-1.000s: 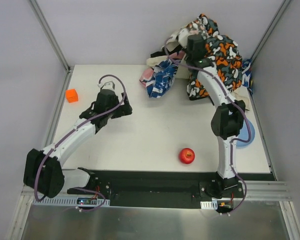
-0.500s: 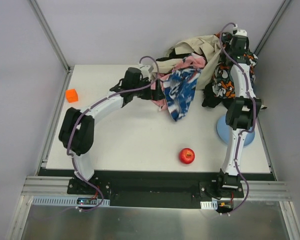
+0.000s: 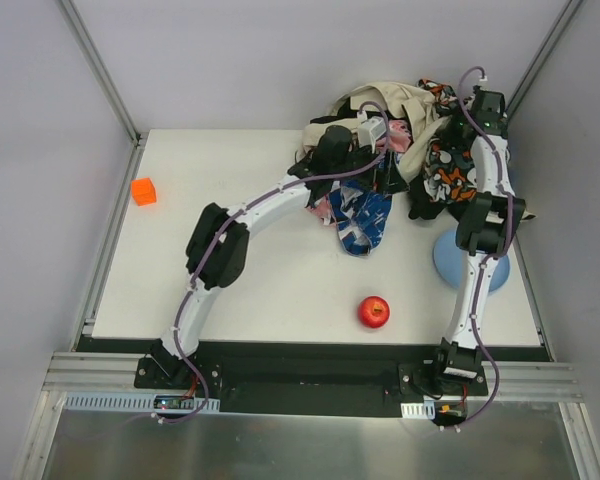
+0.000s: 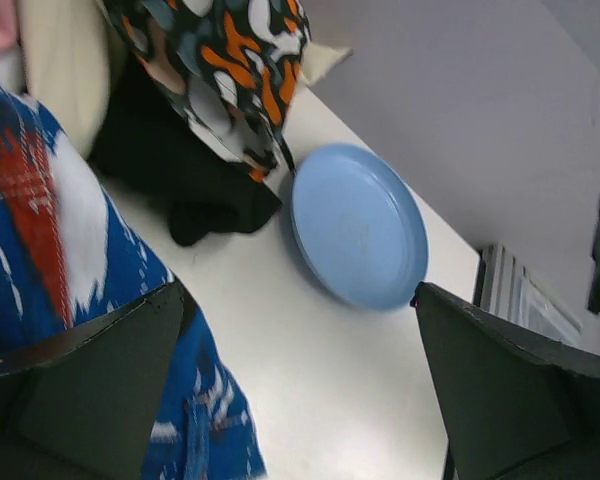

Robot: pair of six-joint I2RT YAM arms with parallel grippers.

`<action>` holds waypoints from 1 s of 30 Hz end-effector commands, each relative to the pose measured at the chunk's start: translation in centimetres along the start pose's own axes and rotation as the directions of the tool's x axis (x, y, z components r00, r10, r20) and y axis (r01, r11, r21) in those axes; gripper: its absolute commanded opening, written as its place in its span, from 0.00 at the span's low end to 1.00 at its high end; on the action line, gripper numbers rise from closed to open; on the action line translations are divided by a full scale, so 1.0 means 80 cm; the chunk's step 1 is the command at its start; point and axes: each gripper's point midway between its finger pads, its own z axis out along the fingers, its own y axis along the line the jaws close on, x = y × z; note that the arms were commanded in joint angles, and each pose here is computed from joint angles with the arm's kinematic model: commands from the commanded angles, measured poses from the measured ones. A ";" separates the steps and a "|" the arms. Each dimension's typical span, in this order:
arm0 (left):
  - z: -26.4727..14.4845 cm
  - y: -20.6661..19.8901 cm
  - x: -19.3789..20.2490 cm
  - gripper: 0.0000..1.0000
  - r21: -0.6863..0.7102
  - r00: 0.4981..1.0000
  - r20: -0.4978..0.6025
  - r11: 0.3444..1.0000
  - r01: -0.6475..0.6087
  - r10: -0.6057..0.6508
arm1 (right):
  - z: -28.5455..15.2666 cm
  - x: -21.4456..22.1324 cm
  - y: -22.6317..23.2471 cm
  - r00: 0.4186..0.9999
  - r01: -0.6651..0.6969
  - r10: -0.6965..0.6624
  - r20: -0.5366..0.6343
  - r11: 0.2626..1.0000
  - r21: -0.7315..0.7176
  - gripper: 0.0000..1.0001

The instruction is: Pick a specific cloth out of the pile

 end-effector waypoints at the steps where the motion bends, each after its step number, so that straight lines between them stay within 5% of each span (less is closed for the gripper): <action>1: 0.060 0.020 -0.006 0.99 0.008 0.989 0.073 0.991 0.130 -0.130 | 0.002 0.056 -0.035 0.902 -0.386 0.367 -0.226 0.921 -0.046 0.01; 9: 0.086 0.059 0.022 0.99 -0.074 0.978 0.088 0.978 0.195 -0.188 | 0.012 0.140 0.023 0.690 -0.634 0.512 -0.513 0.768 -0.086 0.01; 19: 0.046 0.078 0.035 0.99 -0.156 0.985 0.064 0.973 0.168 -0.160 | 0.010 0.154 0.188 0.675 -0.662 0.445 -0.589 0.717 -0.218 0.01; 25: 0.025 0.063 0.026 0.98 -0.166 0.991 0.065 0.978 0.127 -0.117 | 0.021 0.144 0.204 0.675 -0.690 0.525 -0.518 0.699 -0.190 0.01; 30: -0.001 0.056 0.018 0.98 -0.309 0.997 0.070 0.951 -0.005 0.028 | 0.023 0.146 0.192 0.685 -0.681 0.539 -0.491 0.713 -0.167 0.01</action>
